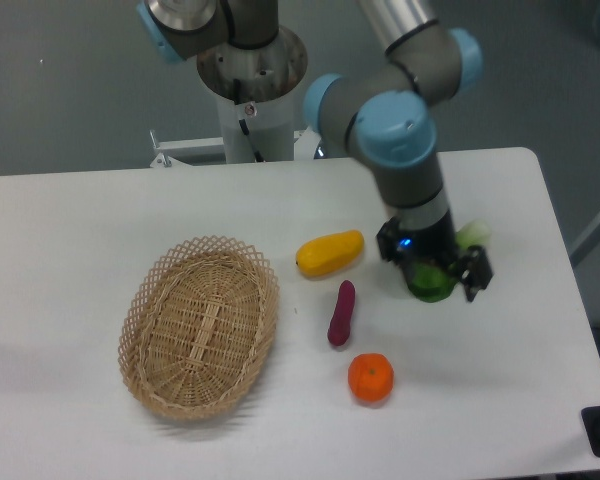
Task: Place the sweet potato on the table
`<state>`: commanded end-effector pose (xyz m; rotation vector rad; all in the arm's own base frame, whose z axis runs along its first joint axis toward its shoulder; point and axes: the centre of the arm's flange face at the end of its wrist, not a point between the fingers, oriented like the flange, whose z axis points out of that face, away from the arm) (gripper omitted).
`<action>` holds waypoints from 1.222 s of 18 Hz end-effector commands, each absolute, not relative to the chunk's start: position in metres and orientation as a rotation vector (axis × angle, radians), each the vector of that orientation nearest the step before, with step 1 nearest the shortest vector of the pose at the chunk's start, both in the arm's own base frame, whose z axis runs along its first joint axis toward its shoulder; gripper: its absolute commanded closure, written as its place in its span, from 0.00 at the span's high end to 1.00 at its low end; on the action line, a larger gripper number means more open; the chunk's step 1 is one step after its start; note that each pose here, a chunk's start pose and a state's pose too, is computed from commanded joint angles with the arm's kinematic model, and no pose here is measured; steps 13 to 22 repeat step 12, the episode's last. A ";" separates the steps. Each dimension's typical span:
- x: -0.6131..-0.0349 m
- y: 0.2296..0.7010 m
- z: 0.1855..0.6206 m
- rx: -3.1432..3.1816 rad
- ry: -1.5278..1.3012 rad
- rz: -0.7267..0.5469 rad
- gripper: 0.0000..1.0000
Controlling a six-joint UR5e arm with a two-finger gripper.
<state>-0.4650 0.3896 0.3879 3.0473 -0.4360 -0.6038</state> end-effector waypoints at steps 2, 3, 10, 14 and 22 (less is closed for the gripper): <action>-0.471 0.367 0.398 3.005 -0.572 -0.537 1.00; -0.473 0.355 0.404 2.995 -0.612 -0.515 1.00; -0.490 0.298 0.417 3.029 -0.874 -0.444 1.00; -0.491 0.298 0.417 3.030 -0.875 -0.446 1.00; -0.491 0.298 0.417 3.030 -0.875 -0.446 1.00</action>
